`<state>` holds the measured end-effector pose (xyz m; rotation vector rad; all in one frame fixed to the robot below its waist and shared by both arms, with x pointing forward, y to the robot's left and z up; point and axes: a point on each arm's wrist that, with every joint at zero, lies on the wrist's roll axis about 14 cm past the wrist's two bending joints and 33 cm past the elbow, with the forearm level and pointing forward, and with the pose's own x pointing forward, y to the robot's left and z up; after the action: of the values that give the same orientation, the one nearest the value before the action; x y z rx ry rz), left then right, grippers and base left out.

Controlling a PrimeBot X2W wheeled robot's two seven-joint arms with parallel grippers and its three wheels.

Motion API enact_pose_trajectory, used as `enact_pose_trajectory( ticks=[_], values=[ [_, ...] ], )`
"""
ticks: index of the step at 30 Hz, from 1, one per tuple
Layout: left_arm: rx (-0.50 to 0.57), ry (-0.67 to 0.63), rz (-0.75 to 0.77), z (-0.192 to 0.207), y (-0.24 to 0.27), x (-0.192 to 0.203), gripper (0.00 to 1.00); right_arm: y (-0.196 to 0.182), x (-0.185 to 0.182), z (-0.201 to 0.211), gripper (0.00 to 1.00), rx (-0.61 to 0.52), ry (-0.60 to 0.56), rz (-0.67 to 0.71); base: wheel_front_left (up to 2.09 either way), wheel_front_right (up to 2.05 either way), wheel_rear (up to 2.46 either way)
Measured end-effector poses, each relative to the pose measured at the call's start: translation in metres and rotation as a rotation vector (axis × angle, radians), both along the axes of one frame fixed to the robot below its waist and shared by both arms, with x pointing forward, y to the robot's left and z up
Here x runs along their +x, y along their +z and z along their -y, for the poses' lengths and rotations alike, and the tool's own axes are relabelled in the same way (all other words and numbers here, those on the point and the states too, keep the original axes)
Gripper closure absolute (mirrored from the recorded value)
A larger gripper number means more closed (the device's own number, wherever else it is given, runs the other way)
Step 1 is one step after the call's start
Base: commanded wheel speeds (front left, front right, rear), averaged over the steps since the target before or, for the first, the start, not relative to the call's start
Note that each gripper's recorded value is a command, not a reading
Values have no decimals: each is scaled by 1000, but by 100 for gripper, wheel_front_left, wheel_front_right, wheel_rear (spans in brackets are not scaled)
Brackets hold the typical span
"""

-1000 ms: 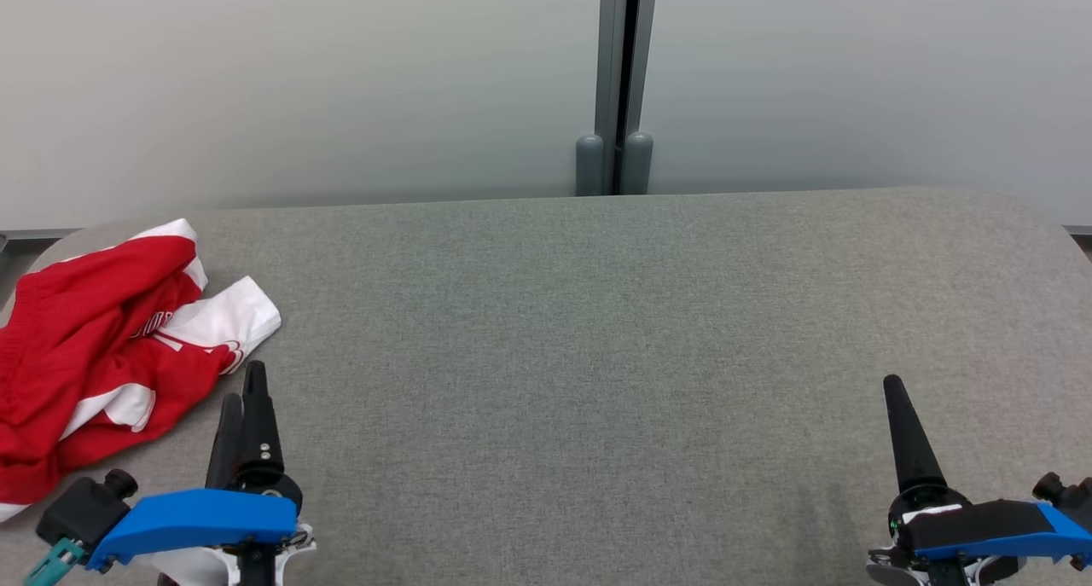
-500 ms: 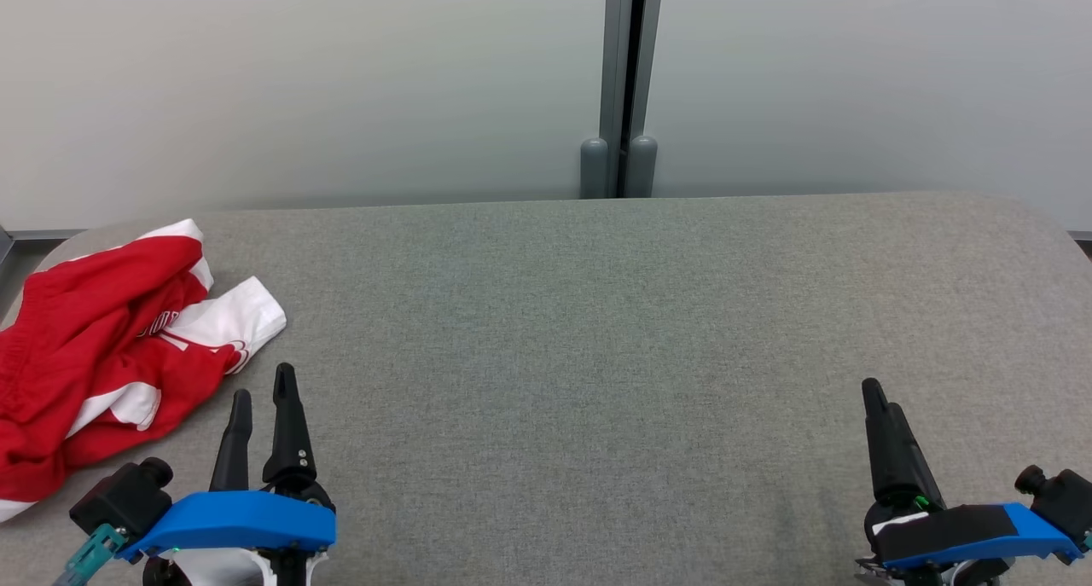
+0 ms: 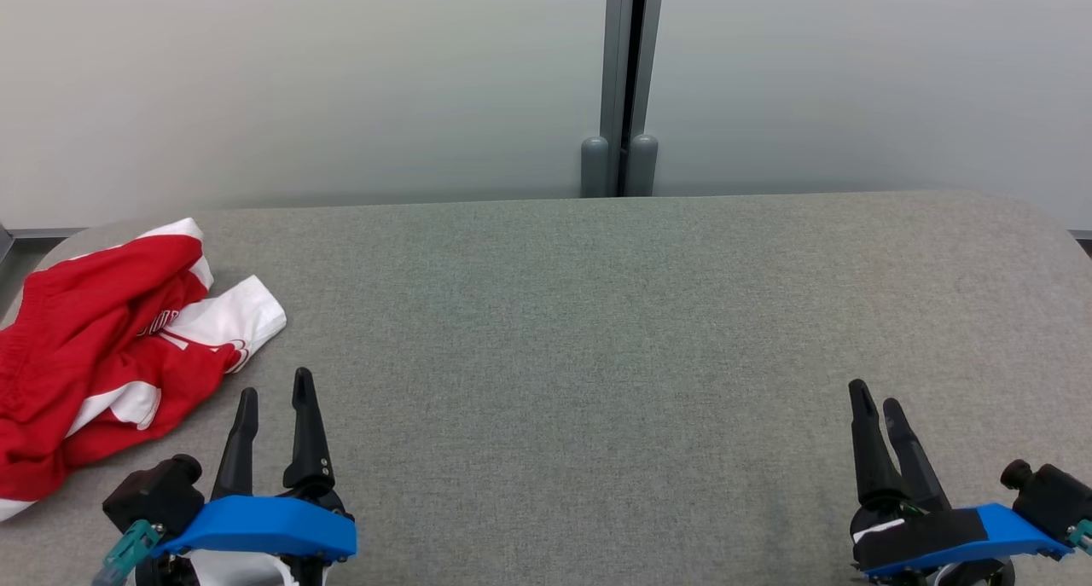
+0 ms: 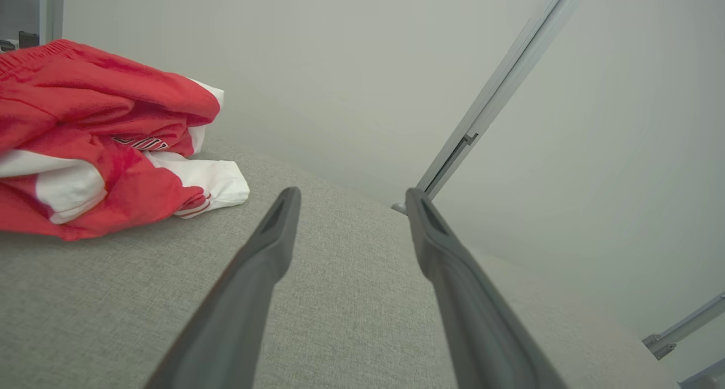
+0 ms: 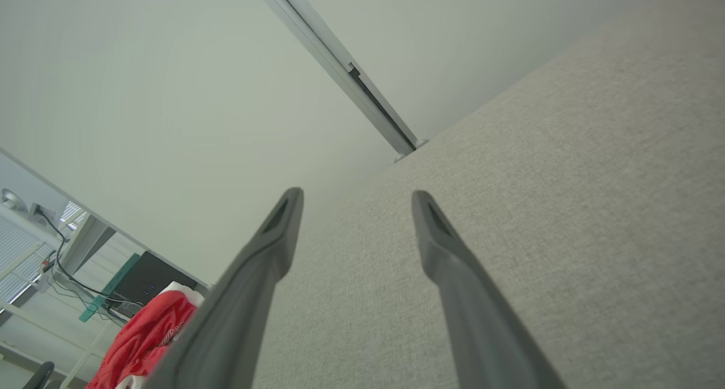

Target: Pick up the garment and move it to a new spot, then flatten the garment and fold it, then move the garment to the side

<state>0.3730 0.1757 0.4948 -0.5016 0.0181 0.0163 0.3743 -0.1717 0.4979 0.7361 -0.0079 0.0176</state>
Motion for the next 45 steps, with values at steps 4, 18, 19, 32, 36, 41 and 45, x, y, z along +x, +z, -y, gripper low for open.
enact_pose_trajectory(
  ticks=[4,18,19,32,36,41,45],
  values=[
    [45,-7,6,2,0,0,0,1,0,-1,0,-41,4,7,0,0,0],
    [190,-20,33,5,3,-1,0,0,-2,-7,0,-166,24,24,0,0,0],
    [199,-22,33,5,3,-1,0,0,-2,-8,0,-174,25,24,0,0,0],
    [320,-28,51,7,4,-2,0,2,-3,-13,0,-284,45,51,0,0,0],
    [351,-31,55,8,4,-2,0,3,-2,-14,0,-317,48,59,0,0,0],
    [392,-32,60,8,4,-2,0,4,-2,-16,0,-359,55,70,0,0,0],
    [421,-33,66,8,5,-2,0,5,-2,-17,0,-392,59,80,0,0,0]
  ],
)
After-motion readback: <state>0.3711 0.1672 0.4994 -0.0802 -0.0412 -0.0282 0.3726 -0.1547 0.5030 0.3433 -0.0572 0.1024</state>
